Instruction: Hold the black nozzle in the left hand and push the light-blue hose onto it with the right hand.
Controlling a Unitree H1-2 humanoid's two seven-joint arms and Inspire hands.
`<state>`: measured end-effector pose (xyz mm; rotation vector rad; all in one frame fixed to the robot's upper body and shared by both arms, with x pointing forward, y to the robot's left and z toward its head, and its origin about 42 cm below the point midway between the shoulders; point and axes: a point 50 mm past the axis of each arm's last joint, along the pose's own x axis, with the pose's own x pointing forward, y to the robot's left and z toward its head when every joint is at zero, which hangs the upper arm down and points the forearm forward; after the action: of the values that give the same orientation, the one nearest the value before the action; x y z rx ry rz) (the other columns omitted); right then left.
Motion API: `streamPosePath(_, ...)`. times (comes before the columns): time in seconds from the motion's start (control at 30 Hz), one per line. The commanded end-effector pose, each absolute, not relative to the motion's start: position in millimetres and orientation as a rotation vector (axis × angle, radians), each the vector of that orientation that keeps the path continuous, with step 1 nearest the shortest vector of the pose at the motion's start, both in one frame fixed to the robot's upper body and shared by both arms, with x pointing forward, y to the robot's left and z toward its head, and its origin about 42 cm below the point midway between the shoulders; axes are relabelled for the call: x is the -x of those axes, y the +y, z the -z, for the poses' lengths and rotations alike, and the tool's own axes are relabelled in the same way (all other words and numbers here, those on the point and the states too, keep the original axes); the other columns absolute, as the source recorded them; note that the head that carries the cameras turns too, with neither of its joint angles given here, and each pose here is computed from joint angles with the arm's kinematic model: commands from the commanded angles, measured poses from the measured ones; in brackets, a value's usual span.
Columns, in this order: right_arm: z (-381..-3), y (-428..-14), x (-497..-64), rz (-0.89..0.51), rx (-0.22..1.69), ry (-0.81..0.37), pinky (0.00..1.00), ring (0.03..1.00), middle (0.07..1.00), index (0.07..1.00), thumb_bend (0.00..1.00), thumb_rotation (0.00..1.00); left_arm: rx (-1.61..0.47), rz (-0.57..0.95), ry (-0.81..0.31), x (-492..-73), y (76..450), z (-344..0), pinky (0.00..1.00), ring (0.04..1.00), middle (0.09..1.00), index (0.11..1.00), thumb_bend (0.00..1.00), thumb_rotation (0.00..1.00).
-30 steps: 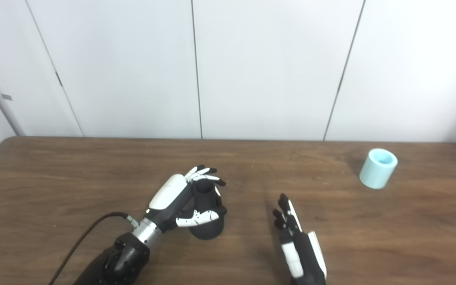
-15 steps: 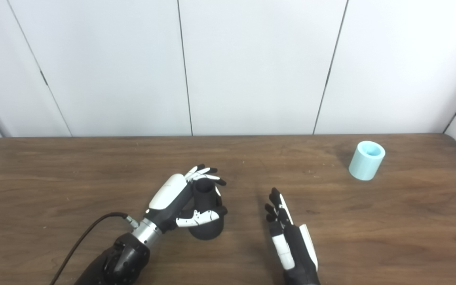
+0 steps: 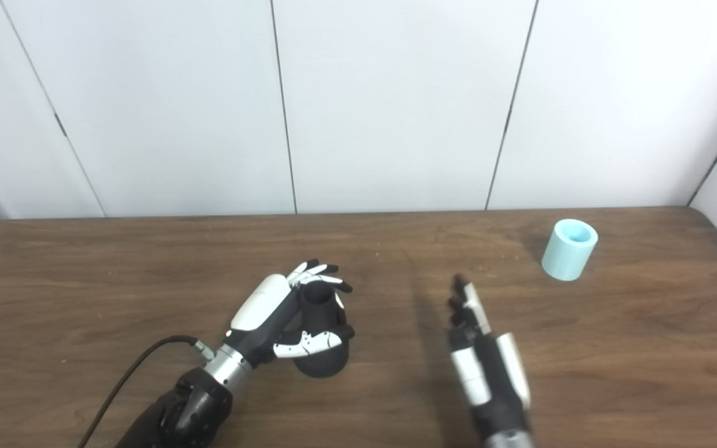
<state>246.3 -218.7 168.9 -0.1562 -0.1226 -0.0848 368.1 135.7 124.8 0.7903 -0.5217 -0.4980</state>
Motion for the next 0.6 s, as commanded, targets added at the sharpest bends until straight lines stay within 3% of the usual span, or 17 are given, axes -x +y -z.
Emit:
streamPosePath(0.0,-242,-251,-266,0.16,0.357,-0.44,0.9,0.933,0.984,0.999,0.74,1.0,-0.677,0.633,-0.1,-251,130,12,1.0,0.909,0.74,0.343,0.46,0.76)
streamPosePath(0.17,-283,-286,-292,0.175,0.619,-0.529,0.84,0.864,0.905,0.885,0.75,0.81,-0.679,0.632,-0.096,-252,132,15,1.0,0.91,0.74,0.34,0.46,0.76)
streamPosePath(0.33,-317,-312,-314,0.118,0.837,-0.488,0.85,0.85,0.842,0.789,0.75,0.76,-0.685,0.629,-0.095,-255,134,15,1.0,0.91,0.74,0.336,0.46,0.76)
streamPosePath(0.37,-327,-318,-320,0.117,0.9,-0.475,0.82,0.84,0.837,0.777,0.76,0.74,-0.688,0.628,-0.094,-255,134,15,1.0,0.909,0.74,0.337,0.46,0.76)
streamPosePath(0.43,-342,-329,-333,0.145,1.012,-0.472,0.86,0.855,0.83,0.78,0.8,0.66,-0.693,0.625,-0.093,-256,134,15,1.0,0.909,0.741,0.339,0.46,0.77)
streamPosePath(0.57,-360,-340,-350,0.216,1.153,-0.493,0.9,0.829,0.823,0.782,0.75,0.51,-0.696,0.625,-0.092,-255,131,16,1.0,0.909,0.742,0.341,0.46,0.77)
